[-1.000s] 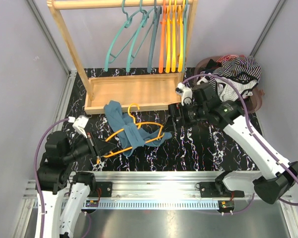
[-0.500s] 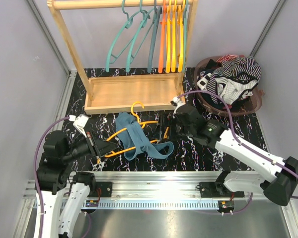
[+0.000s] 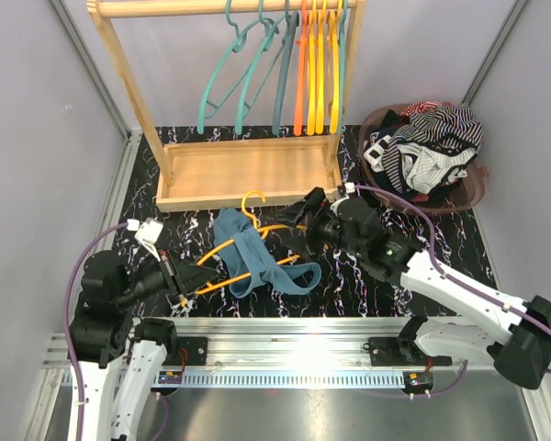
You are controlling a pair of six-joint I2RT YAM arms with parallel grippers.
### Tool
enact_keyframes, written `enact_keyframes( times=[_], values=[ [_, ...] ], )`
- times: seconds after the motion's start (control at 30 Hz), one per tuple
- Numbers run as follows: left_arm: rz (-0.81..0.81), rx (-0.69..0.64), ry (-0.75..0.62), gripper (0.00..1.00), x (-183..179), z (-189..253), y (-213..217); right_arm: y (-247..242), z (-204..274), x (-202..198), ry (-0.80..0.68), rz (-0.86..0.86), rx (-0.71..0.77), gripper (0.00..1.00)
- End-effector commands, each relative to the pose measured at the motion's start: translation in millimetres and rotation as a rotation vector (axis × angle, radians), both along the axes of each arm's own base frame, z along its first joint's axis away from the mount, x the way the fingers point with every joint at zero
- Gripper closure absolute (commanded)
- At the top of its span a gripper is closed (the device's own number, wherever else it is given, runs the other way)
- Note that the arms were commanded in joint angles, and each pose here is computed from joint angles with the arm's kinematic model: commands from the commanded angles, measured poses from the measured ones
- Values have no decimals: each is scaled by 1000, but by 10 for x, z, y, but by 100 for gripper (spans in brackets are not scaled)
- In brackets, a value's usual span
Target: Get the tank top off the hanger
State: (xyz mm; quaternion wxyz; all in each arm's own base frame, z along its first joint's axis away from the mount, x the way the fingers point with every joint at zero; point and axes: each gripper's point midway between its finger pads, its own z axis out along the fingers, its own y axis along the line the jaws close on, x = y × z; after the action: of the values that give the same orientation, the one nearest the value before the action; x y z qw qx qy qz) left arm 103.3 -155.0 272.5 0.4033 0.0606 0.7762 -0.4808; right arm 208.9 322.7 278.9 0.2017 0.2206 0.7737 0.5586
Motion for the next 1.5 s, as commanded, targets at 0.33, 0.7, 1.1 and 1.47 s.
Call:
enact_keyframes(
  times=[0.33, 0.7, 1.1, 1.47],
  values=[
    [-185, -85, -128, 100, -233, 189, -160, 229, 237, 444, 132, -174, 220, 42],
    [-96, -47, -158, 1, -95, 137, -90, -115, 415, 443, -136, -227, 36, 100],
    [155, 83, -233, 1, 466, 123, 178, -1416, 1099, 532, -622, -566, -451, 100],
    [-297, 25, -307, 1, 289, 338, -343, -1516, 1016, 257, -360, -613, -117, 100]
  ],
)
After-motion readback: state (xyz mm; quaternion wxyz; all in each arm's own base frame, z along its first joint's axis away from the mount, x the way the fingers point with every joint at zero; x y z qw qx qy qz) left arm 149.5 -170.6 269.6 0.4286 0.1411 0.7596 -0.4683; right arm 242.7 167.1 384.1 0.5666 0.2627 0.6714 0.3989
